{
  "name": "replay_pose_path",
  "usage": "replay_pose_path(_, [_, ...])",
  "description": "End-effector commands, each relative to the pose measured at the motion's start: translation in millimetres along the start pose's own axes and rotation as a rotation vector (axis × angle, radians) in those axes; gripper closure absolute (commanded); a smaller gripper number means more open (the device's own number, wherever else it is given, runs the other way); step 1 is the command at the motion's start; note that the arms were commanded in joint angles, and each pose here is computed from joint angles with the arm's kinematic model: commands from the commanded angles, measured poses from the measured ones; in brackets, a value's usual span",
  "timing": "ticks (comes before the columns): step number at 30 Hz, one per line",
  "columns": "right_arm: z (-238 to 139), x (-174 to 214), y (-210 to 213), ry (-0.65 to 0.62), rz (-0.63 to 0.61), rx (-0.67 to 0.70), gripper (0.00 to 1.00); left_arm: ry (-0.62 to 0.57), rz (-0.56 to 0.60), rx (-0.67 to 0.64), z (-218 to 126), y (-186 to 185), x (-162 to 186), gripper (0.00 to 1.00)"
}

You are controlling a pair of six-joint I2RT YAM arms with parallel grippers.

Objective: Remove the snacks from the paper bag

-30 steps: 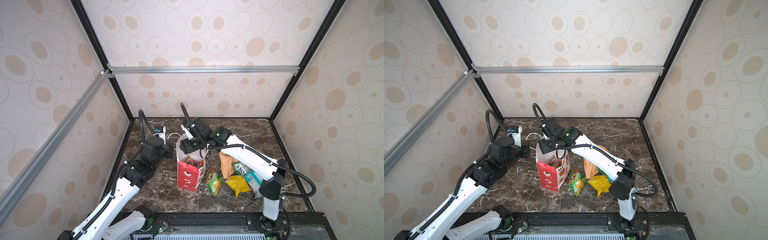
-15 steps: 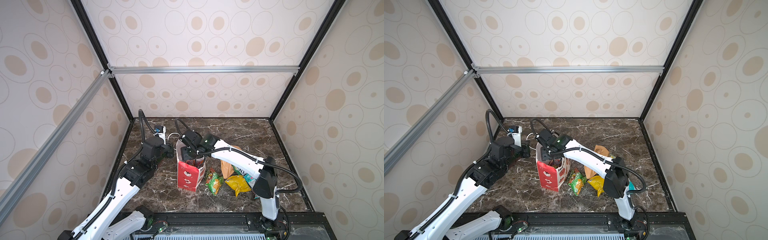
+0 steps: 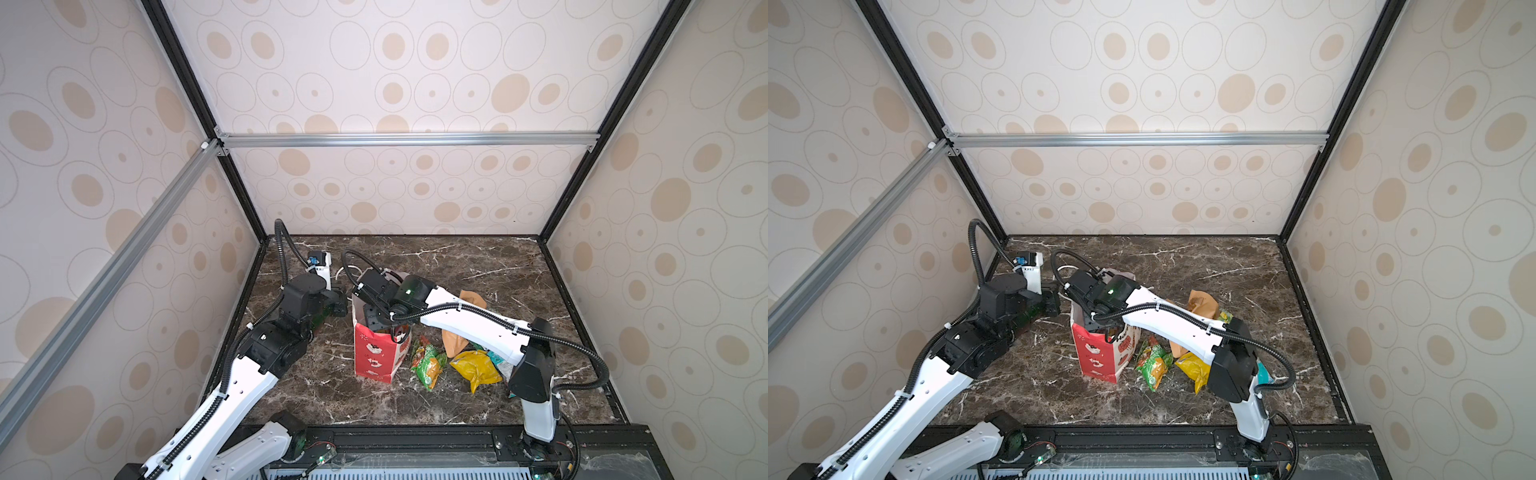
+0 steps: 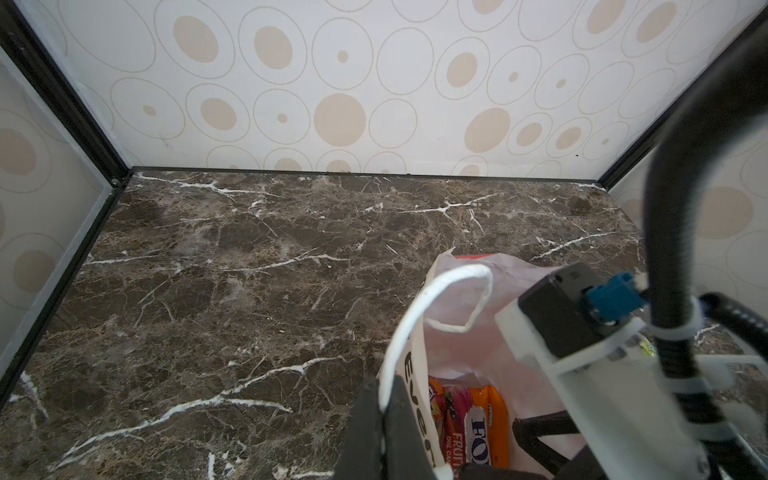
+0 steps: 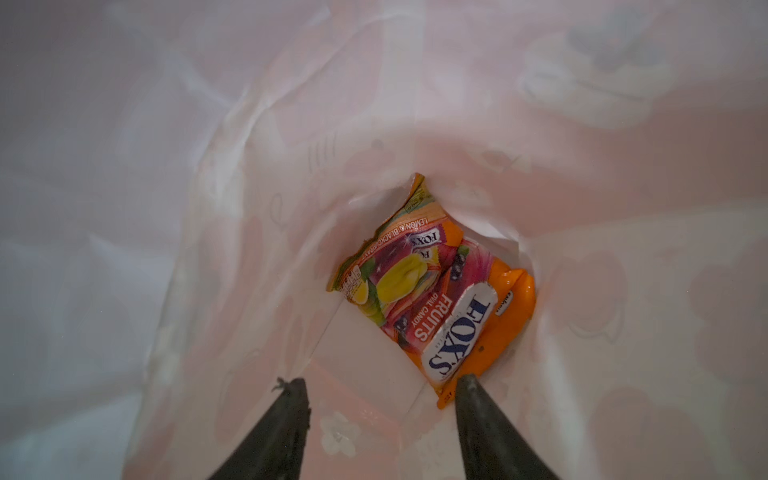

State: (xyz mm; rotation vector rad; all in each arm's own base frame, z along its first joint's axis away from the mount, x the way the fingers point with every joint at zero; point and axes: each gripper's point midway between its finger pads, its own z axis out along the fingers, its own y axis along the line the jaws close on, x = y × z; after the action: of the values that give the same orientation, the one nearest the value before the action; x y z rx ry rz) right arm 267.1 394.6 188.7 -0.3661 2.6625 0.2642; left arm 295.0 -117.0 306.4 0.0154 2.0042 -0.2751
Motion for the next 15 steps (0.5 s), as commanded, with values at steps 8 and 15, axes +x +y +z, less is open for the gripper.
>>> replay_pose_path(8, [37.4, 46.7, -0.1, 0.2, 0.017, 0.014, 0.4, -0.042, -0.046, 0.017, -6.5, -1.0, -13.5, 1.0])
replay_pose_path(15, [48.8, 45.2, -27.4, 0.189, 0.061, 0.105, 0.34, -0.047, -0.044, 0.012, -5.2, -0.4, -14.4, 1.0])
